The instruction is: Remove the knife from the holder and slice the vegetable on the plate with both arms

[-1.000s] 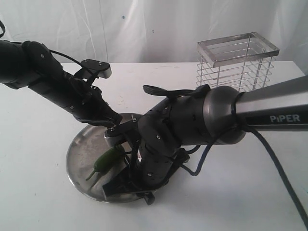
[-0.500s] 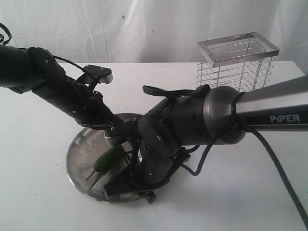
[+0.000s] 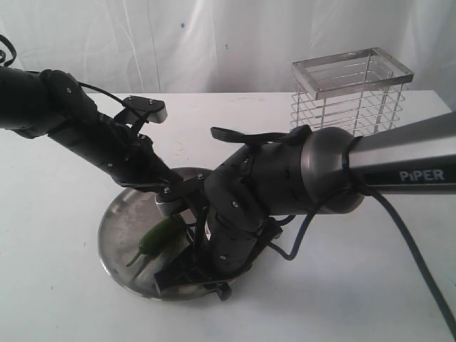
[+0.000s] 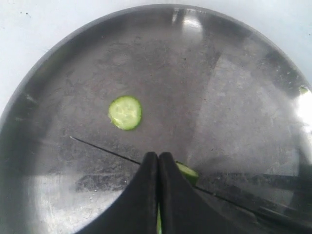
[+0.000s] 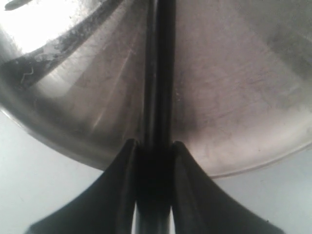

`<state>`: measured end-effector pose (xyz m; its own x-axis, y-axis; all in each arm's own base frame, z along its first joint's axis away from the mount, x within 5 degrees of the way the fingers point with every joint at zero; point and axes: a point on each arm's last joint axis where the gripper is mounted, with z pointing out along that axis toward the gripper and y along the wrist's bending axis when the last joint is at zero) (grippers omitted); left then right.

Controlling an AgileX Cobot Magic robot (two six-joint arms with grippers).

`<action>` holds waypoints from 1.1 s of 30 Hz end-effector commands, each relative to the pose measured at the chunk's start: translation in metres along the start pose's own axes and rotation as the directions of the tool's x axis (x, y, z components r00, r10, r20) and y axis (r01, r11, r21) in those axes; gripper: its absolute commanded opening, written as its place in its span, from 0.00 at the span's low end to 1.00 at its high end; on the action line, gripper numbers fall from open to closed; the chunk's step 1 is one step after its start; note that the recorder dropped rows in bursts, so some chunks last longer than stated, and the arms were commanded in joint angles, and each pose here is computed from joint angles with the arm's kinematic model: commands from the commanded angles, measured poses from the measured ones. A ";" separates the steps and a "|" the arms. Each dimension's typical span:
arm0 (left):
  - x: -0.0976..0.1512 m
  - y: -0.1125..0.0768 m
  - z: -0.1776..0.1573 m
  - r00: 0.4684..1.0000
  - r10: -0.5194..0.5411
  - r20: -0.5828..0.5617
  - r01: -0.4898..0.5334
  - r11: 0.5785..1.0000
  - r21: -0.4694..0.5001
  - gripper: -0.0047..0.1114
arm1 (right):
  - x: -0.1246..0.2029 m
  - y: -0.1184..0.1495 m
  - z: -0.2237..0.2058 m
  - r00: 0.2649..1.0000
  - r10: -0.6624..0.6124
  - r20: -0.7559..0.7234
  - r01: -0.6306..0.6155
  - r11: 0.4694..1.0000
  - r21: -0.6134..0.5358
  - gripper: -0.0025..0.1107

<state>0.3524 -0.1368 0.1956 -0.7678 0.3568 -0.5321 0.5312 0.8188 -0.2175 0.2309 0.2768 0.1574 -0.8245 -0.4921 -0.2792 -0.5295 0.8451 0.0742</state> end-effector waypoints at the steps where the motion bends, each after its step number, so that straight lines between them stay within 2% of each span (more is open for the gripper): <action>1: -0.003 -0.001 -0.002 1.000 -0.014 0.017 0.014 1.000 0.009 0.04 | -0.003 -0.001 -0.002 1.000 0.000 0.019 0.000 1.000 0.002 0.02; 12: -0.001 0.001 0.003 1.000 -0.017 0.009 0.017 1.000 0.006 0.04 | -0.003 -0.001 -0.002 1.000 0.000 0.019 0.000 1.000 0.002 0.02; 24: 0.023 0.016 0.051 0.992 -0.036 -0.118 0.037 0.999 0.005 0.04 | -0.003 -0.001 -0.002 1.000 0.000 0.019 0.000 1.000 0.002 0.02; 33: 0.017 0.014 0.042 0.996 -0.029 -0.088 0.029 1.000 -0.001 0.04 | -0.003 -0.002 -0.002 1.000 0.000 0.015 0.000 1.000 0.004 0.02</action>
<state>0.3656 -0.1388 0.1523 -0.8101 0.3481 -0.4717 0.4955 0.8366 -0.2336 0.2321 0.2767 0.1572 -0.8294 -0.4832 -0.2805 -0.5209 0.8502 0.0758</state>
